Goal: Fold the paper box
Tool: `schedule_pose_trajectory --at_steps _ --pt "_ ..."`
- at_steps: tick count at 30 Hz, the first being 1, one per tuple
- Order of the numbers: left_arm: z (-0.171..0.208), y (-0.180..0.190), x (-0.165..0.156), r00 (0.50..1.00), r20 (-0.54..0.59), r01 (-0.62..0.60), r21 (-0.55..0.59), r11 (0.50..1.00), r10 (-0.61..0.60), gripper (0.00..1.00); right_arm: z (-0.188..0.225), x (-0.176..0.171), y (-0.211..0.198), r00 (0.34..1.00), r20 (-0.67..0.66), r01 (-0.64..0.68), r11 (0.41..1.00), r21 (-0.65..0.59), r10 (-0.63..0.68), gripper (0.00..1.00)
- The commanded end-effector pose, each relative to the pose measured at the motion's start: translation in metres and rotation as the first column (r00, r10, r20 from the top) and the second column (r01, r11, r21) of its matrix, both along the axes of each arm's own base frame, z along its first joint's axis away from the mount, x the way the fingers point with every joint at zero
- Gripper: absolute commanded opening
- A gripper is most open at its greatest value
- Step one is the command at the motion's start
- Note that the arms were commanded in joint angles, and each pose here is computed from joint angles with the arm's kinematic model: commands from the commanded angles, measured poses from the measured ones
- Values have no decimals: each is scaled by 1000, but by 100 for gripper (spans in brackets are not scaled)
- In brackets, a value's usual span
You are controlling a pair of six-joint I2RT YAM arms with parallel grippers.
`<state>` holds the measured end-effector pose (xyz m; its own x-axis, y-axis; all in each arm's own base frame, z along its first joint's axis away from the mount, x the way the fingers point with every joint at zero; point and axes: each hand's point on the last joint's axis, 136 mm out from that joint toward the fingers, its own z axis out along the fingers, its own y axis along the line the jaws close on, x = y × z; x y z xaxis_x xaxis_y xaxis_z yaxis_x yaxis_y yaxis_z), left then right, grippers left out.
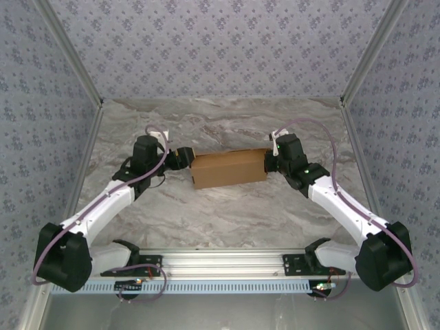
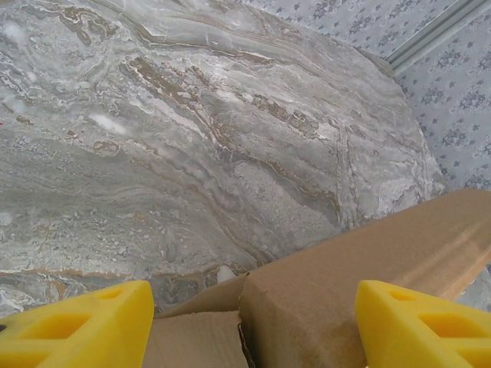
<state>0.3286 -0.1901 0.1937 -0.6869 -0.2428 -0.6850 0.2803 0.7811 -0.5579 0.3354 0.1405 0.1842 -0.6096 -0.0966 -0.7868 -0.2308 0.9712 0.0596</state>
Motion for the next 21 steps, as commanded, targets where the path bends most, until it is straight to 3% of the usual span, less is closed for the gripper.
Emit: schedule_pose_trajectory --at_steps 1,12,21 --pt "-14 1 -6 999 -32 12 -2 1000 -12 68 -24 -18 -3 995 -101 -30 998 -53 25 1" --pt "-27 2 -13 998 -56 22 8 1000 -22 67 -18 -19 -3 996 -90 -30 998 -47 26 9" --pt "-31 -1 -13 997 -65 32 2 999 -32 66 4 -17 0 998 -52 -41 999 -34 39 25"
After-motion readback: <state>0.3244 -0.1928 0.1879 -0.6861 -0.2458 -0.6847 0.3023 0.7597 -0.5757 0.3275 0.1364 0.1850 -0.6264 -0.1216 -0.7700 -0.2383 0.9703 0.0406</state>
